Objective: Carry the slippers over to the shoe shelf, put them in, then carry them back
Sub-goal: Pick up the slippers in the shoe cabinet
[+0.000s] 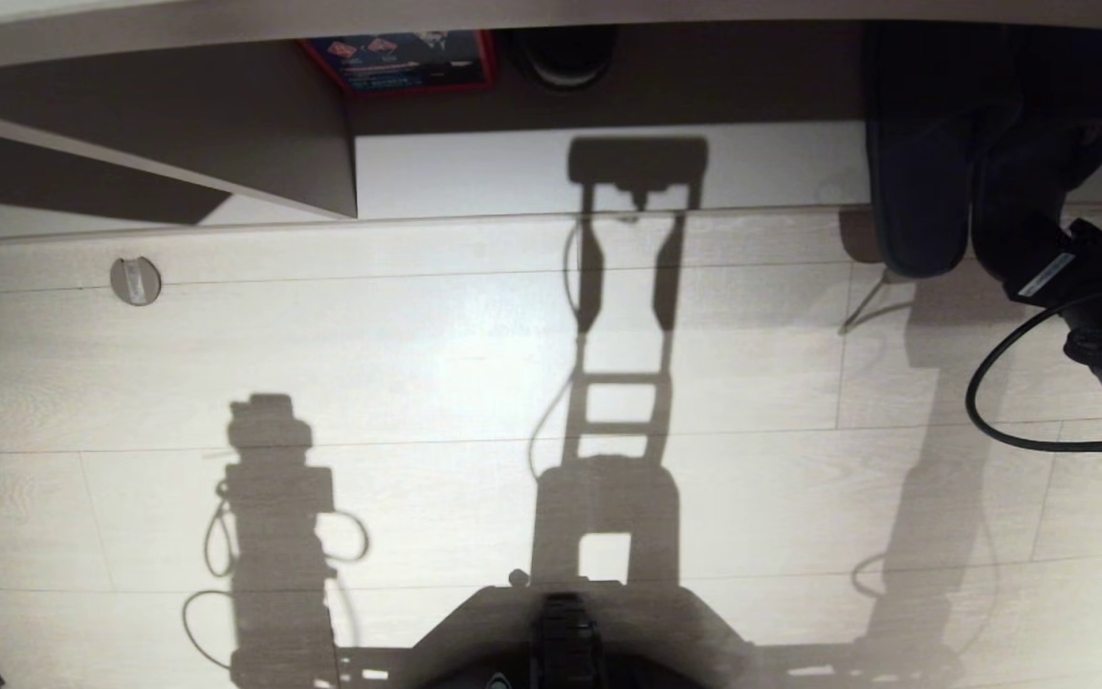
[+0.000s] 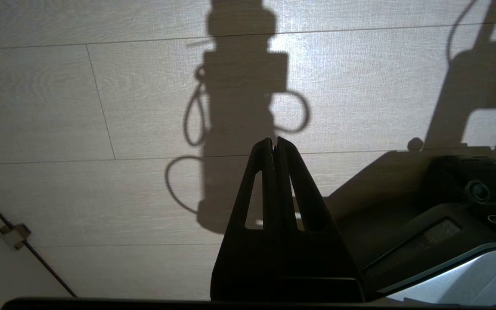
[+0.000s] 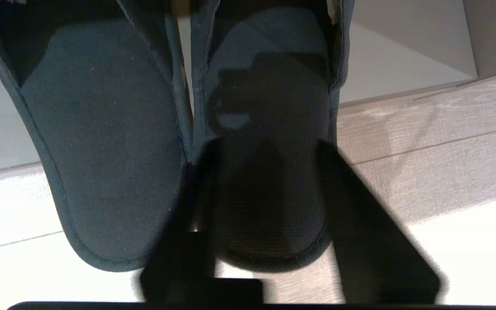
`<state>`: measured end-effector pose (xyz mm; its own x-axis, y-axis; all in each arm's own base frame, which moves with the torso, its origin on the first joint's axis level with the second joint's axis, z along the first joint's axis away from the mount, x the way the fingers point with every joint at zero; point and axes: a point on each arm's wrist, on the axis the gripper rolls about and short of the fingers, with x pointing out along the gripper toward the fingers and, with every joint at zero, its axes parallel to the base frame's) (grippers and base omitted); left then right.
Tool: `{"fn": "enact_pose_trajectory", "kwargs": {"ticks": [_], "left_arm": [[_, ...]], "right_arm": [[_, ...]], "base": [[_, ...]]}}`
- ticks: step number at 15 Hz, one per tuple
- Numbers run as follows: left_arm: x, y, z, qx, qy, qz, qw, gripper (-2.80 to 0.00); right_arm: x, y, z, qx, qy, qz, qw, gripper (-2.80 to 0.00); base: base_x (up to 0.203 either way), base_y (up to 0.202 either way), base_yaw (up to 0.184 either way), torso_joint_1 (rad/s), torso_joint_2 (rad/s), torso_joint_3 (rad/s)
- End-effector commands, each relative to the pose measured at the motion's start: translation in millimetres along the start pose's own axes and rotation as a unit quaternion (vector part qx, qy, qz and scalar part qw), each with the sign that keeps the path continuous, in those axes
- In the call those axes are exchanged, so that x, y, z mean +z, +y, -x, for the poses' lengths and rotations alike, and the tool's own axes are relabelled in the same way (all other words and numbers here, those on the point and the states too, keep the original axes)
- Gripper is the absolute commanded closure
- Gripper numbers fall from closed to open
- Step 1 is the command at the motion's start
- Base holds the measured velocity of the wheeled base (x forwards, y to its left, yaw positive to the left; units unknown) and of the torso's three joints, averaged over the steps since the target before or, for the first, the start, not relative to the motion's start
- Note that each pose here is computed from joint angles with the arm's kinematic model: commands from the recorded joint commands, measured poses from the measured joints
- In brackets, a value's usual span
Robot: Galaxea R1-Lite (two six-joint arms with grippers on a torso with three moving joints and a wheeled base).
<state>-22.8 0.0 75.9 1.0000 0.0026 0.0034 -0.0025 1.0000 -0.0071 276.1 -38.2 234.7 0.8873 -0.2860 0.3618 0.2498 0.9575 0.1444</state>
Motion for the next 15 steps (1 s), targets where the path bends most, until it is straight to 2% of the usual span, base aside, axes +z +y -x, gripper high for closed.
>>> {"fn": "enact_pose_trajectory", "kwargs": {"ticks": [1,15], "left_arm": [[0,0.0,0,0.0,-0.001,0.0,1.0,0.0],[0,0.0,0,0.0,-0.001,0.0,1.0,0.0]], "right_arm": [[1,0,-1,0.0,-0.006,-0.002,1.0,-2.8],[-4,5,-31,0.001,-0.025,-0.026,0.999,-2.8]], "base": [[0.0,0.0,0.0,0.0,0.0,0.0],[0.0,0.0,0.0,0.0,0.0,0.0]]}}
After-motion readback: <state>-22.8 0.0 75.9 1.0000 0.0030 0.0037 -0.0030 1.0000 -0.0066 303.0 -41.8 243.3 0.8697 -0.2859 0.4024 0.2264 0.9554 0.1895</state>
